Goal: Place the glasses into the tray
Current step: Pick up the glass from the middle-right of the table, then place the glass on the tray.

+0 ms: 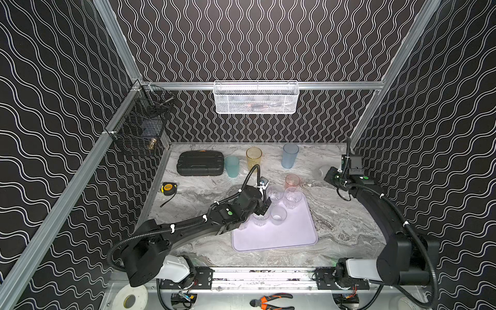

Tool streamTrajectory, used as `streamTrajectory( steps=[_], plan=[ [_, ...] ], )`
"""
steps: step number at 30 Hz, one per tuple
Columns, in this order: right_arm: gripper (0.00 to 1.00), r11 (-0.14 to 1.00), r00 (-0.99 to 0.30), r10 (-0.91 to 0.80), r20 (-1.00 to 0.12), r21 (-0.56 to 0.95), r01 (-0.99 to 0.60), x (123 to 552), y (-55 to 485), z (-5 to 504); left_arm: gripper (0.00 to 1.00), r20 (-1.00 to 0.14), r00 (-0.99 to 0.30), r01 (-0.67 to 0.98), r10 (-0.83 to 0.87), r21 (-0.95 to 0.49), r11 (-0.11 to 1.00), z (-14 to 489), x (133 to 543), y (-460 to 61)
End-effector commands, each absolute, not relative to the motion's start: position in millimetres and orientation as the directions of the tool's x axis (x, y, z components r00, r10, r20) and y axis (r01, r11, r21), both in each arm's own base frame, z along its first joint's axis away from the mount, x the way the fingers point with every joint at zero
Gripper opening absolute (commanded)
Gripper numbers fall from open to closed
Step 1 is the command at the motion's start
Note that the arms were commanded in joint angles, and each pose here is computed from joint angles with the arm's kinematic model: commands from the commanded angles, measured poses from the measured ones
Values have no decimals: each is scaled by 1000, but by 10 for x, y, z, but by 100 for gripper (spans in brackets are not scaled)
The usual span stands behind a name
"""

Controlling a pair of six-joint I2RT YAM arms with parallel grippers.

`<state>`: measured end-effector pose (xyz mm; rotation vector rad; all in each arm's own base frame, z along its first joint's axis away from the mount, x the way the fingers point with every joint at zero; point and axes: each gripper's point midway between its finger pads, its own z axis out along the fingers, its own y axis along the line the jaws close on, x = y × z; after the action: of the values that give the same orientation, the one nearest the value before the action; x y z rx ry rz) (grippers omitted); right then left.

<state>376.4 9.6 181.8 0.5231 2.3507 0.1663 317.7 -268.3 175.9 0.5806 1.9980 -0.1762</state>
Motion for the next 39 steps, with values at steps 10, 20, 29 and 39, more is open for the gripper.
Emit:
streamTrajectory(
  steps=[10, 20, 29, 39],
  plan=[
    [0, 988, -880, 131, -456, -10, 152, 2888, 232, 1627, 88, -876, -354, 418, 328, 166, 893, 2043, 3112, -2433],
    [0, 1000, -954, 5, -300, 2, 5, 2401, 782, 1215, 88, -871, -386, 403, 304, 137, 905, 1962, 3054, -2368],
    [0, 997, -956, -83, -282, -21, -80, 2520, 1094, 983, 87, -864, -400, 400, 305, 136, 907, 1895, 3043, -2352],
    [0, 984, -959, -164, -232, -101, -144, 2645, 1085, 786, 88, -859, -406, 387, 313, 149, 910, 1811, 3010, -2276]
  ],
)
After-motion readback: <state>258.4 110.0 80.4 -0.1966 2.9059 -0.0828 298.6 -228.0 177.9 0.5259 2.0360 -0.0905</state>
